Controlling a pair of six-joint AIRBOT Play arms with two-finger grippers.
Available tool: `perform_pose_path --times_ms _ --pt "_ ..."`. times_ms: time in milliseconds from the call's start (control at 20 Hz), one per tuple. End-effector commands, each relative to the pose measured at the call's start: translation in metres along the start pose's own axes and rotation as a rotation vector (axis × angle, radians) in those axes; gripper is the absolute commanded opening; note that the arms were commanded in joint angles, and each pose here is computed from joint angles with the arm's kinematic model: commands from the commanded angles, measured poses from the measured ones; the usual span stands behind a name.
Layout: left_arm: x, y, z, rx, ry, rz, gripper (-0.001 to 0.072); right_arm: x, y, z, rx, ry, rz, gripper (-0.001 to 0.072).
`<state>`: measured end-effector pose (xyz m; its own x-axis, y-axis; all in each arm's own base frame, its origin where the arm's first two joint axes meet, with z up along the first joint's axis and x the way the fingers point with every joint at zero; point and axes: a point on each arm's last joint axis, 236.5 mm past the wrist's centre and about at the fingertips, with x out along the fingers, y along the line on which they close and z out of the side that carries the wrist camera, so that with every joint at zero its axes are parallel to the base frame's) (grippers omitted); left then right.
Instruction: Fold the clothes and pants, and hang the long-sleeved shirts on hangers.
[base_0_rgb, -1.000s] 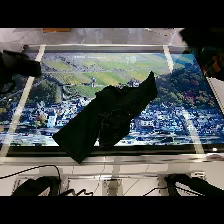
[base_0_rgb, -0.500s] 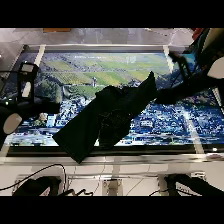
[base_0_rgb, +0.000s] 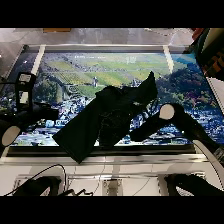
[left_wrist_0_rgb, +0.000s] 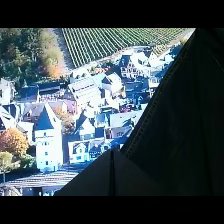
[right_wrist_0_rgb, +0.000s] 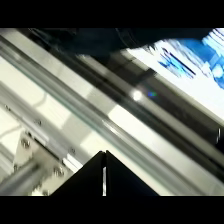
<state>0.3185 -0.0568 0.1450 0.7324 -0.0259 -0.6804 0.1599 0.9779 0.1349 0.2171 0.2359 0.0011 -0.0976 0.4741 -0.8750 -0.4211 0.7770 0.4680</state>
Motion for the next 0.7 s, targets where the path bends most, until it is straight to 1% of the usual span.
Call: perform_pose_path --times_ms 0,200,250,300,350,450,500,550,650 --pt "0.0 0.001 0.002 0.002 -0.014 0.002 0.0026 0.02 0.021 0.041 -0.081 -0.211 -0.01 0.0056" --pt "0.0 0.001 0.002 0.002 -0.014 0.002 0.0025 0.032 0.051 0.051 -0.355 -0.275 -0.024 0.006" --pt "0.0 0.001 0.002 0.002 -0.014 0.002 0.0025 0.042 0.059 0.049 -0.428 -0.266 -0.025 0.0206" --pt "0.0 0.001 0.002 0.002 -0.014 0.002 0.0026 0.054 0.066 0.044 -0.519 -0.247 -0.036 0.0473" --pt "0.0 0.001 0.002 0.002 -0.014 0.002 0.0025 0.069 0.069 0.037 -0.654 -0.213 -0.067 0.0564" --pt "0.0 0.001 0.002 0.003 -0.014 0.002 0.0026 0.097 0.061 0.023 -0.932 -0.118 -0.171 0.0553" --pt "0.0 0.001 0.002 0.003 -0.014 0.003 0.0025 0.106 0.055 0.018 -1.031 -0.073 -0.224 0.0553" --pt "0.0 0.001 0.002 0.003 -0.014 0.003 0.0025 0.114 0.049 0.014 -1.116 -0.031 -0.273 0.0554" --pt "0.0 0.001 0.002 0.003 -0.015 0.003 0.0026 0.125 0.045 0.009 -1.225 0.016 -0.319 0.0564"
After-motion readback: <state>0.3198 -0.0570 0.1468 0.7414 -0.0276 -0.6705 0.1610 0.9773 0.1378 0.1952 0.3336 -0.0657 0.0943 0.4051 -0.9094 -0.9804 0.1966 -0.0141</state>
